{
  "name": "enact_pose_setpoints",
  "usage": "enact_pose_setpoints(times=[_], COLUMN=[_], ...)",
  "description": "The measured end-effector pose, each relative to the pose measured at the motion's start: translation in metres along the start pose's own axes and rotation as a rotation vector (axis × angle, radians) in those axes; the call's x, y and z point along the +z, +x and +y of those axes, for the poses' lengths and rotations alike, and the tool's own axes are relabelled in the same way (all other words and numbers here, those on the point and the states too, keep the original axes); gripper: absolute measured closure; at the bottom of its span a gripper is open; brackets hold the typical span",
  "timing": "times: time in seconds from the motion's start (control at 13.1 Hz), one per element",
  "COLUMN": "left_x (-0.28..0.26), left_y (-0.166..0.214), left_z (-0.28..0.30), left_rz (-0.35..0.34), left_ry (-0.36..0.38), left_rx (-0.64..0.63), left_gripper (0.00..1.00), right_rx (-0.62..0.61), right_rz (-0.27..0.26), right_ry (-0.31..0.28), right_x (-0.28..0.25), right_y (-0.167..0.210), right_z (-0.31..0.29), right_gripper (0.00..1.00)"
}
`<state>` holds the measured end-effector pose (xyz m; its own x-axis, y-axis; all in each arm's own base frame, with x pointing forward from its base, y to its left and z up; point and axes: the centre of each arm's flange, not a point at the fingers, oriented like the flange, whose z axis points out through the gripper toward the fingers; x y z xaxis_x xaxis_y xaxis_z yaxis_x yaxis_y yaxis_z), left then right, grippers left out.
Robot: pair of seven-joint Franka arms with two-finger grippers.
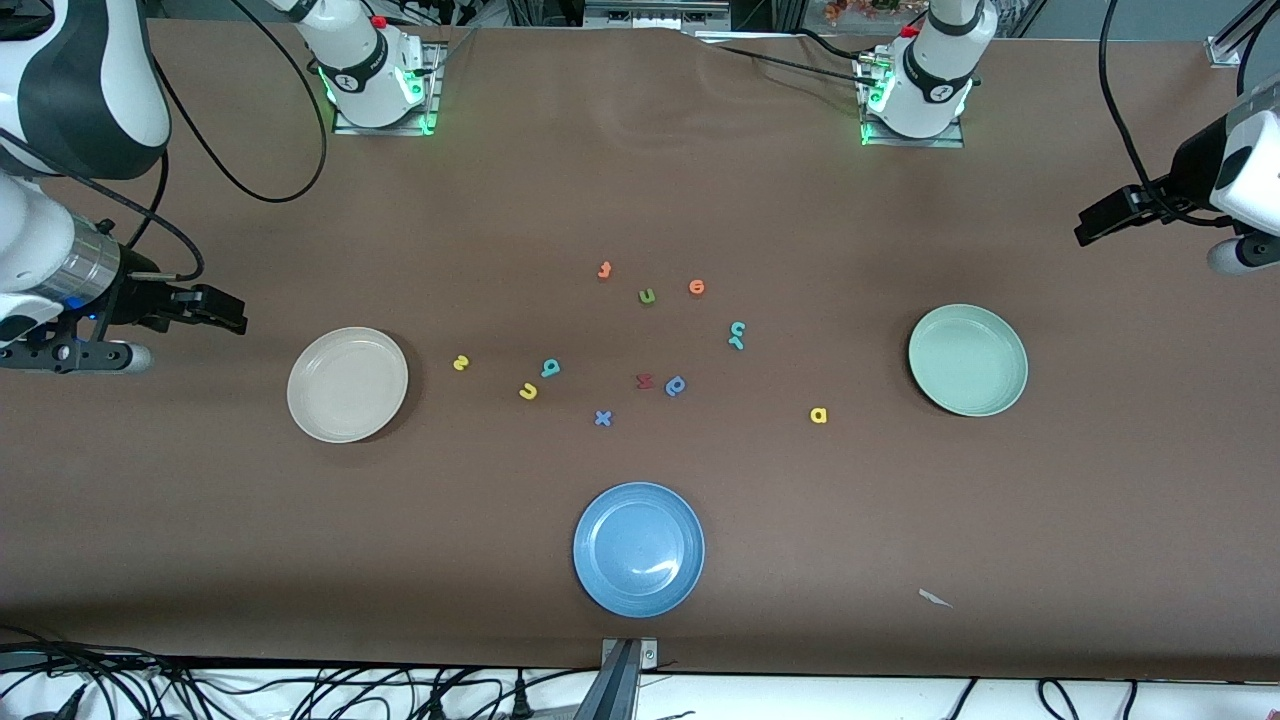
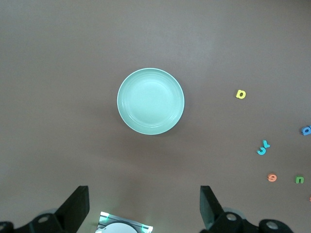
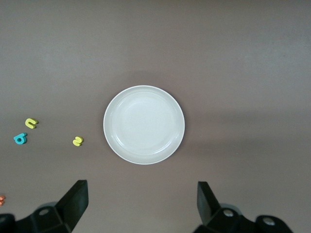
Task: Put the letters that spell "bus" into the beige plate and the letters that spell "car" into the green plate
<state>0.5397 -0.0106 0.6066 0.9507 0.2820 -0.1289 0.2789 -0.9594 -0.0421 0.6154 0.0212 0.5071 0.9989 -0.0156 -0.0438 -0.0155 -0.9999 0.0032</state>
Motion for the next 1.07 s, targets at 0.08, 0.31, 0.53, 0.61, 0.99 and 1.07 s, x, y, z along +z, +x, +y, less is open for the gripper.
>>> enact_pose_setpoints(times=[0.08,0.31,0.53,0.61,0.99,1.07], left_x=[0.0,-0.0001,-0.0008,-0.0009,-0.0009,-0.0009], left_y=[-0.0001,-0.0005,-0.0003,-0.0002,-0.0001,0.0], left_z=[0.0003,0.002,0.0031,0.0031,0.0028,0.0026], left_rz=[0.0,0.002,0.008,0.009,0.009,0.009], left_ry=[0.0,0.003,0.005,0.005,0.005,0.005], left_rx=[0.001,0.037,0.127,0.138,0.143,0.142], left_gripper=[0.0,0.0,0.0,0.0,0.0,0.0], right_rx=[0.0,0.0,0.0,0.0,0.0,0.0], right_rz=[0.0,0.0,0.0,0.0,0.0,0.0], right_ry=[0.0,0.0,0.0,0.0,0.0,0.0], right_x=[0.0,0.0,0.0,0.0,0.0,0.0], right_y=[0.0,0.0,0.0,0.0,0.0,0.0], right_z=[0.0,0.0,0.0,0.0,0.0,0.0], right_gripper=[0.0,0.0,0.0,0.0,0.0,0.0])
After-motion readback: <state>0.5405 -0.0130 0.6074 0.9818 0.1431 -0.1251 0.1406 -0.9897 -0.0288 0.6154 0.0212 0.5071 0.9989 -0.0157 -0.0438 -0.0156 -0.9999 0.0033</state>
